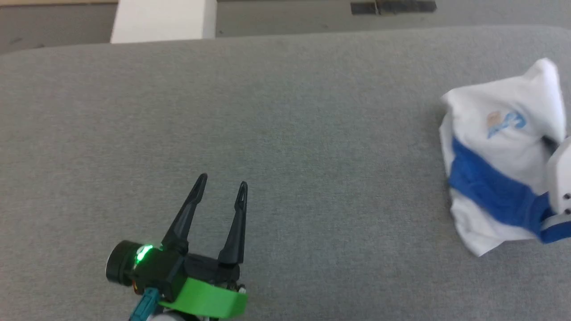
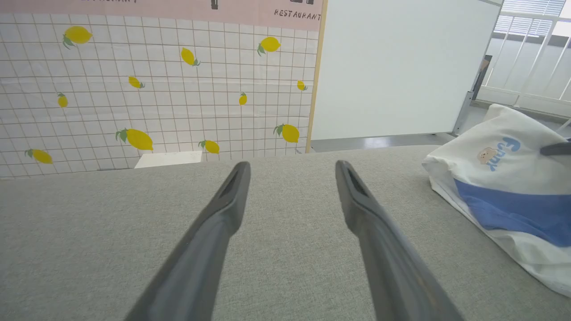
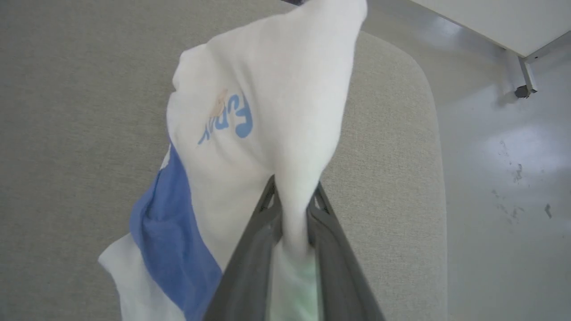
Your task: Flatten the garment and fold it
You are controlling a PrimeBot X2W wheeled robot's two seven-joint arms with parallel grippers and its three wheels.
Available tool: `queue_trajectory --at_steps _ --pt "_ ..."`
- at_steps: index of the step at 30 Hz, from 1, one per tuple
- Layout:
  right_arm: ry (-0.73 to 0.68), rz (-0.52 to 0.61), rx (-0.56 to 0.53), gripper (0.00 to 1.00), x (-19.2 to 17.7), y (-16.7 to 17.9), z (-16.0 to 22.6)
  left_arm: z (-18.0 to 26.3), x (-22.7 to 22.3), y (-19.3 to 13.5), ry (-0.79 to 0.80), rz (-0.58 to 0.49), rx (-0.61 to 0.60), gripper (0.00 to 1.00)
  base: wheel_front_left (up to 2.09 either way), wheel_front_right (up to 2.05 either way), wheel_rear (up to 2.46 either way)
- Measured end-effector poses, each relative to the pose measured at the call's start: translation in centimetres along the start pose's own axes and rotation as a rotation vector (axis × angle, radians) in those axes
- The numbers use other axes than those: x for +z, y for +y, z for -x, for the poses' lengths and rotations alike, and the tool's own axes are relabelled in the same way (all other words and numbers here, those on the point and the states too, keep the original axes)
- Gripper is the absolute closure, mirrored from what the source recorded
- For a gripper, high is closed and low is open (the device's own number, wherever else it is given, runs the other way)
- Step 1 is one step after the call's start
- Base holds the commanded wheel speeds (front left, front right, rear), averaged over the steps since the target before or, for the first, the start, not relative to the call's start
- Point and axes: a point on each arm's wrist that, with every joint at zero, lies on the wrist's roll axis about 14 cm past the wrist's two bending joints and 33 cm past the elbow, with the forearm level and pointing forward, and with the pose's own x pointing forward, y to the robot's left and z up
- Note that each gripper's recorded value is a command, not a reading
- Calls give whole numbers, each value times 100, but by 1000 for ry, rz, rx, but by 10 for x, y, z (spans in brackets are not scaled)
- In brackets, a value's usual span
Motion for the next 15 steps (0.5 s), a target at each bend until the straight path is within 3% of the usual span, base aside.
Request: queue_trajectory --at_steps 15 --pt "204 221 -325 100 -22 -133 -31 -63 -49 -2 43 -3 -108 0 0 0 0"
